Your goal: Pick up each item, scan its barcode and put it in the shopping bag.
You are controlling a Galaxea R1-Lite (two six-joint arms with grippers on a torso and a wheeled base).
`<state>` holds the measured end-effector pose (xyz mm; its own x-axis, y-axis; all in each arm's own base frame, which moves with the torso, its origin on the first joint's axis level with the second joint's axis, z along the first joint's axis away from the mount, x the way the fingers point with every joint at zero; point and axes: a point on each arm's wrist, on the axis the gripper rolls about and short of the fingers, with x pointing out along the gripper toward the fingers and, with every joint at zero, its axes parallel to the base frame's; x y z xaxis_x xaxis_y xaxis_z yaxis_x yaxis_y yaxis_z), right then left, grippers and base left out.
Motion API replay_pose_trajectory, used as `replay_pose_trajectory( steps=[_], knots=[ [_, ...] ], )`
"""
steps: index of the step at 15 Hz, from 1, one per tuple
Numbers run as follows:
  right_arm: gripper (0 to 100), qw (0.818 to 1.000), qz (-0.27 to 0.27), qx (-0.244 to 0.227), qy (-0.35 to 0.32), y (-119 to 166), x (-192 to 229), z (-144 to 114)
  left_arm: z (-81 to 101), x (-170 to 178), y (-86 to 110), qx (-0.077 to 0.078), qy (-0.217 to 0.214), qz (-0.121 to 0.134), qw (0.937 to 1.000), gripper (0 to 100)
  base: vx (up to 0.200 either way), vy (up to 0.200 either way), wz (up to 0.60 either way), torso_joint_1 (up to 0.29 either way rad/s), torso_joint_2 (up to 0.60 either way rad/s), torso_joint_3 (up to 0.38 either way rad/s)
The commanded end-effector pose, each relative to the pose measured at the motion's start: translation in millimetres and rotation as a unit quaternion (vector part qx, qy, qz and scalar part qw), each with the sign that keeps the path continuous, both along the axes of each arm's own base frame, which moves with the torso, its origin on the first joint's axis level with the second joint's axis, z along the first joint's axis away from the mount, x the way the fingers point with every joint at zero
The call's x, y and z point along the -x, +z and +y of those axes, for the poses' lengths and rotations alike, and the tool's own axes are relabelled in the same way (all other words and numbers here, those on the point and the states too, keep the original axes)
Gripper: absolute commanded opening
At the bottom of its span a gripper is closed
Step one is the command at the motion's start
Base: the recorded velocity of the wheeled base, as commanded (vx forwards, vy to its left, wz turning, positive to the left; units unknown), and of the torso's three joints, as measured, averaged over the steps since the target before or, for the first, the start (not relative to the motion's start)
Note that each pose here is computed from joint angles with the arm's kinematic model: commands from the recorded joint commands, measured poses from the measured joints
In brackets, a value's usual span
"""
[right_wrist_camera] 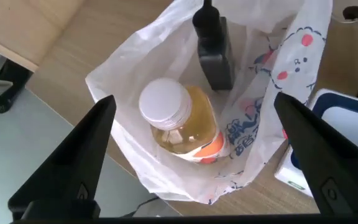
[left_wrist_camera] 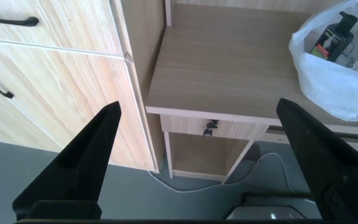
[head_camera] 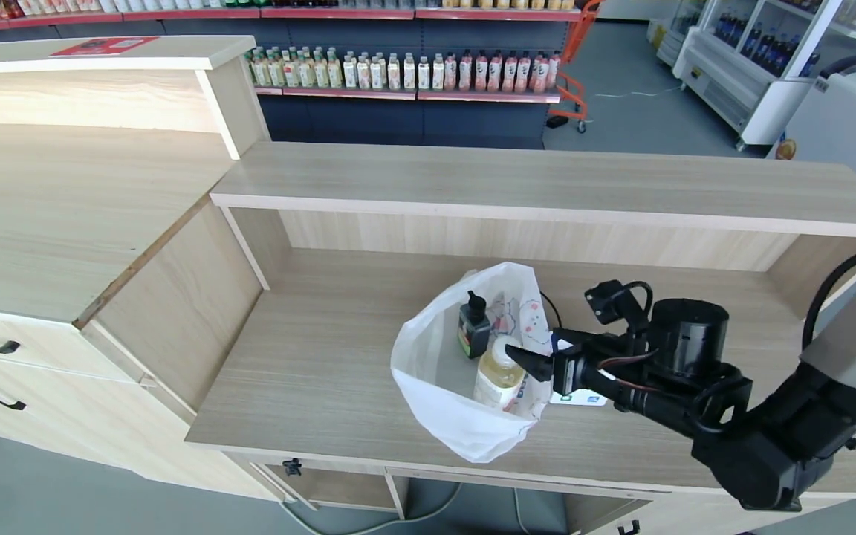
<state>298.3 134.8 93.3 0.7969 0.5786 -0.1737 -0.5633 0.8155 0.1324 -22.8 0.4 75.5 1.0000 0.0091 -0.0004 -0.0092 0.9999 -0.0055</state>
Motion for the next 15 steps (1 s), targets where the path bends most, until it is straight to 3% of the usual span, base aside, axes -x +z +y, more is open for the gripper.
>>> replay_pose_trajectory(
  steps=[1,4,6,7,8,11,14,15],
  knots=[
    [100,0.997,-0.017,-0.046,-0.057,69,76,-59,0.0,0,0.0,0.000,0.001,0.000,1.0000,100,0.000,0.000,0.00,0.000,0.00,0.000],
    [100,0.984,-0.005,-0.013,-0.178,69,156,-121,0.0,0,0.0,0.000,0.000,0.000,1.0000,100,0.000,0.000,0.00,0.000,0.00,0.000],
    [100,0.977,0.002,-0.005,-0.215,46,218,-130,0.0,0,0.0,0.000,0.000,0.000,1.0000,100,0.000,0.000,0.00,0.000,0.00,0.000],
    [100,0.969,-0.040,-0.005,-0.245,30,257,-132,0.0,0,0.0,0.000,0.001,0.000,1.0000,100,0.000,0.000,0.00,0.000,0.00,0.000],
    [100,0.966,-0.046,0.010,-0.254,18,278,-132,0.0,0,0.0,0.000,0.001,0.000,1.0000,100,0.000,0.000,0.00,0.000,0.00,0.000],
    [100,0.960,-0.068,0.031,-0.270,-12,313,-133,0.0,0,0.0,0.000,0.001,0.000,1.0000,100,0.000,0.000,0.00,0.000,0.00,0.000],
    [100,0.956,-0.119,0.029,-0.268,-14,321,-133,0.0,0,0.0,0.000,0.000,0.000,1.0000,100,0.000,0.000,0.00,0.000,0.00,0.000],
    [100,0.951,-0.115,0.045,-0.284,-16,321,-134,0.0,0,0.0,0.000,0.000,0.000,1.0000,100,0.000,0.000,0.00,0.000,0.00,0.000]
  ],
)
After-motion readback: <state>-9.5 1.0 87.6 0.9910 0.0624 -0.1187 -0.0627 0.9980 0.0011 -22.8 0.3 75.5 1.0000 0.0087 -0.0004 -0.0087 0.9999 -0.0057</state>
